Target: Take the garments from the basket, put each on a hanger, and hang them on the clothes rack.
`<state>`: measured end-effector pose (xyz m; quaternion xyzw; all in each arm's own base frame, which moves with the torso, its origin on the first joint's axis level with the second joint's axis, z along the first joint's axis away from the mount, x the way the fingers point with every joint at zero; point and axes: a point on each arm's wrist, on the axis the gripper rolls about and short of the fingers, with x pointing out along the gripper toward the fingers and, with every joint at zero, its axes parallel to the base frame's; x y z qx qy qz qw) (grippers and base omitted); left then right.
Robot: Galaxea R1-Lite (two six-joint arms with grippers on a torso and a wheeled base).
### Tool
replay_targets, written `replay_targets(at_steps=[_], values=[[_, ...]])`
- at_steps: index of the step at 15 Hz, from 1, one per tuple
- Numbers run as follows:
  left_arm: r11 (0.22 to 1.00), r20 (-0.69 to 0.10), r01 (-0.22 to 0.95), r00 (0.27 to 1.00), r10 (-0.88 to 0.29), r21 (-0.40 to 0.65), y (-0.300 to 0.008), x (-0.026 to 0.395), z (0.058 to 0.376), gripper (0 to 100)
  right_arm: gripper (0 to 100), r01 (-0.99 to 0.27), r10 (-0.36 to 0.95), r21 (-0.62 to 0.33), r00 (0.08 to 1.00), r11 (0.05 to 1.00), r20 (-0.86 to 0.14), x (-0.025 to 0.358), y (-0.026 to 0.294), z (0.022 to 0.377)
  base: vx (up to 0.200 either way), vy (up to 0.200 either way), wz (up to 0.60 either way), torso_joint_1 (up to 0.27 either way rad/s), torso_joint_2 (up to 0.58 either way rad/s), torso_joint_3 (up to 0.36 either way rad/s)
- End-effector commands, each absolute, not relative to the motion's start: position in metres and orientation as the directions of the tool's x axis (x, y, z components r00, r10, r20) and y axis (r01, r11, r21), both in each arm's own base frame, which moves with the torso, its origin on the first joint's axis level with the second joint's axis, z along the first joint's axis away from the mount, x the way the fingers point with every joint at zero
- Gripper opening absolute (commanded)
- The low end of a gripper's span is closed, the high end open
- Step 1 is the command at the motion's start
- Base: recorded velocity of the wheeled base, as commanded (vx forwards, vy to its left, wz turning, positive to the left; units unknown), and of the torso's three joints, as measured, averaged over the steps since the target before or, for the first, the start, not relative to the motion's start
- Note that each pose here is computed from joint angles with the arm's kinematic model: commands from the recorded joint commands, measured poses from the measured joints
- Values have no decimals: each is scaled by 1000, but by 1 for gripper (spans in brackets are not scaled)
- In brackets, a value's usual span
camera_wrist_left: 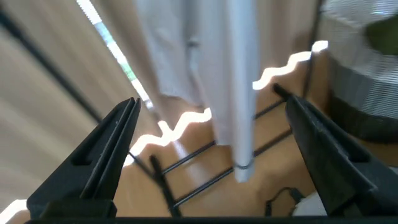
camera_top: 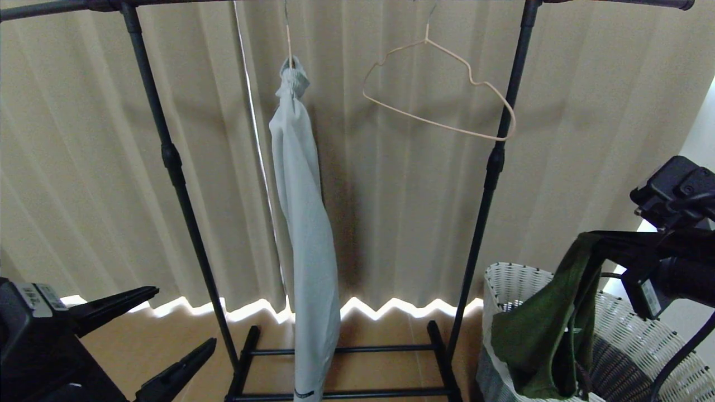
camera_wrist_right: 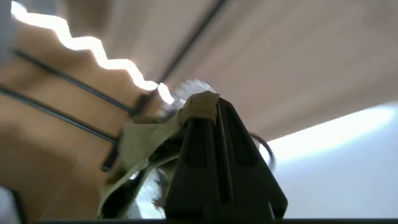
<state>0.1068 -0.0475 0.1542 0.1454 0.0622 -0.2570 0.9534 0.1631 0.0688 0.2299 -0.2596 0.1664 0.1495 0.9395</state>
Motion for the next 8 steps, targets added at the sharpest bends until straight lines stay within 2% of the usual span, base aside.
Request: replay_targets(at_steps=[1, 3, 4, 6, 8], values=[[774, -193, 583, 812, -551, 247, -62, 111, 160, 100, 0, -445, 287, -420, 876, 791, -387, 159, 79, 231, 0, 0, 0, 0, 0, 0], [720, -203, 652, 758, -619, 238, -79, 117, 165, 100, 0, -492, 361, -412, 861, 767, -357, 156, 89, 240, 0, 0, 0, 0, 0, 0], [657, -234, 722, 692, -683, 216, -102, 124, 166, 100, 0, -525, 420, -373, 846, 765, -329, 152, 99, 249, 0, 0, 0, 0, 0, 0], [616, -262, 774, 631, -730, 148, -130, 135, 168, 100, 0, -590, 511, -263, 801, 764, -311, 150, 112, 256, 0, 0, 0, 0, 0, 0], [587, -271, 801, 594, -757, 117, -155, 145, 172, 100, 0, -632, 570, -220, 770, 743, -287, 145, 119, 264, 0, 0, 0, 0, 0, 0]])
